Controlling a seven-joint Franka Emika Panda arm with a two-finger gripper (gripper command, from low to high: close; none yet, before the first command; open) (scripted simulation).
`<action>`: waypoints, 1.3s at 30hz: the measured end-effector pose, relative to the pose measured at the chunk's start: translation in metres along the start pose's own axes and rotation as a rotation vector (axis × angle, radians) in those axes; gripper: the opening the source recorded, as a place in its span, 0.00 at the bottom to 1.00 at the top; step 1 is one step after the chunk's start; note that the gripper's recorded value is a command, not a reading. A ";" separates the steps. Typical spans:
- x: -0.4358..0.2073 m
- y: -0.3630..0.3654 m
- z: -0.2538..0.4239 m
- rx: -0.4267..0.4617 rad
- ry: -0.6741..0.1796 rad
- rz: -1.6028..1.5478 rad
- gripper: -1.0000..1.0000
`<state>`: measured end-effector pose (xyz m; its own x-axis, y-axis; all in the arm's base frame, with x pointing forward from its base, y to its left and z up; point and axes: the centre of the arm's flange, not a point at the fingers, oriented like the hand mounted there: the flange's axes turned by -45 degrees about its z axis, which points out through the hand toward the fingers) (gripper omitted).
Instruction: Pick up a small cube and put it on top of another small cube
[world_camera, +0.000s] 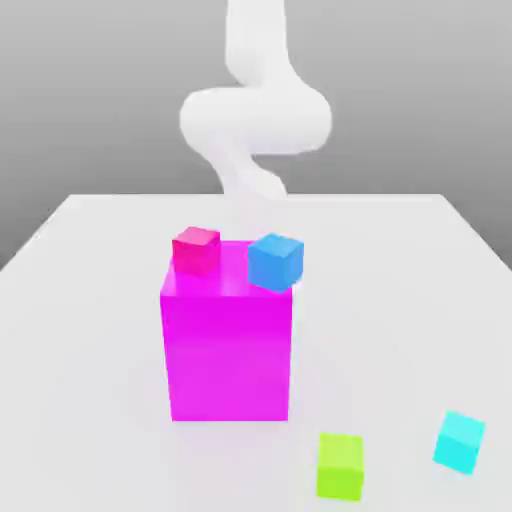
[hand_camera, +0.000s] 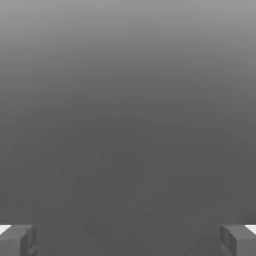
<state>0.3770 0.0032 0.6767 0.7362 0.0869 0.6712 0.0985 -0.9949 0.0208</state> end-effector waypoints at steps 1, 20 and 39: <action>-0.001 -0.001 0.020 0.023 -0.026 -0.043 0.50; -0.135 -0.080 0.320 0.374 -0.418 -0.834 0.50; -0.299 -0.101 0.454 0.508 -0.608 -1.269 0.00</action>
<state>0.4508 0.1012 0.1371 0.1304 0.9915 -0.0010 0.9915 -0.1304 -0.0007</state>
